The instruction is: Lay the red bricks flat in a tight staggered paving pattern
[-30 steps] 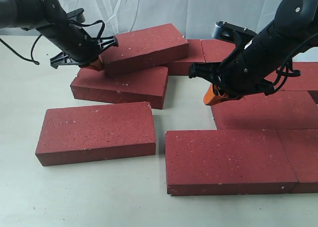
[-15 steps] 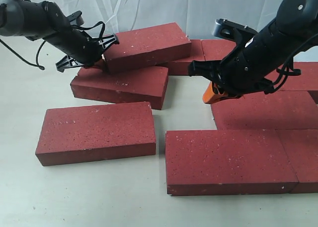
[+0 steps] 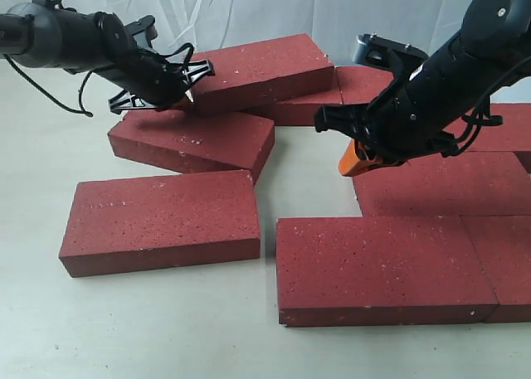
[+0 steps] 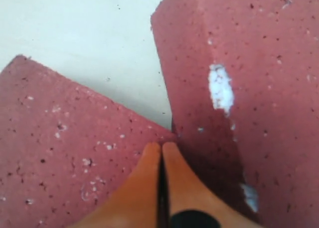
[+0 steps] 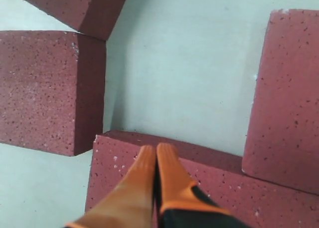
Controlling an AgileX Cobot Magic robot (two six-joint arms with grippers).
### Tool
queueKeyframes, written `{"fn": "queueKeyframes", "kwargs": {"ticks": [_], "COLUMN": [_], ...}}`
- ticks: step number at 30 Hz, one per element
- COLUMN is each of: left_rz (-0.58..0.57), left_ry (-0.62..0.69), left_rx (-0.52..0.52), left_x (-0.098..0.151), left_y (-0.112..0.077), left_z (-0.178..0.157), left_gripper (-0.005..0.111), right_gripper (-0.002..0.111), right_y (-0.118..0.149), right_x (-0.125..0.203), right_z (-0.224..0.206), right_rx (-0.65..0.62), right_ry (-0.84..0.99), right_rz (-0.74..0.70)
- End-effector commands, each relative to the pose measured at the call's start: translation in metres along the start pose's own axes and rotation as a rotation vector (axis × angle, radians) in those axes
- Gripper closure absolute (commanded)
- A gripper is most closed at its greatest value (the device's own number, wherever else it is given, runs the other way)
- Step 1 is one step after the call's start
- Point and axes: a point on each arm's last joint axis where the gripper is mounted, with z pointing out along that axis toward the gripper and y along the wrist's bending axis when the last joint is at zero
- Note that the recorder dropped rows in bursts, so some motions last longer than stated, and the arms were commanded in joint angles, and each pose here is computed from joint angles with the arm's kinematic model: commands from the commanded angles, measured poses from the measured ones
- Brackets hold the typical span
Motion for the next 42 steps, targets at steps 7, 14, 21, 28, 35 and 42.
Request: {"fn": "queueKeyframes", "kwargs": {"ticks": [7,14,21,28,35,42], "left_rz": [0.284,0.381,0.395,0.336,0.207,0.214], "left_ry": [0.151,0.105,0.113,0.126,0.171,0.168], "left_rx": [-0.280,-0.382,-0.394,-0.404,-0.411,-0.413], "left_x": [-0.024,-0.038,-0.036,-0.024,-0.009,0.000], "left_y": [0.039,0.036,0.038,0.072,0.113,0.121], "left_z": [-0.069,-0.120,-0.126,-0.113,-0.108,-0.103], "left_gripper": [0.107,0.107,0.107,0.107,0.107,0.107], "right_gripper": [0.109,0.109,0.109,0.109,0.109,0.109], "right_y": [0.001,0.001,0.002,0.002,0.004,0.004], "right_x": [0.000,0.000,0.000,0.000,-0.002,-0.002], "right_z": [-0.003,-0.003,-0.003,-0.005,-0.011,-0.011], "right_rx": [-0.001,-0.001,-0.003,-0.004,-0.012,-0.010], "right_ry": [-0.008,-0.010,-0.012,-0.015,-0.055,-0.058], "right_rz": [-0.031,-0.031,-0.028,-0.030,-0.029,-0.067]}}
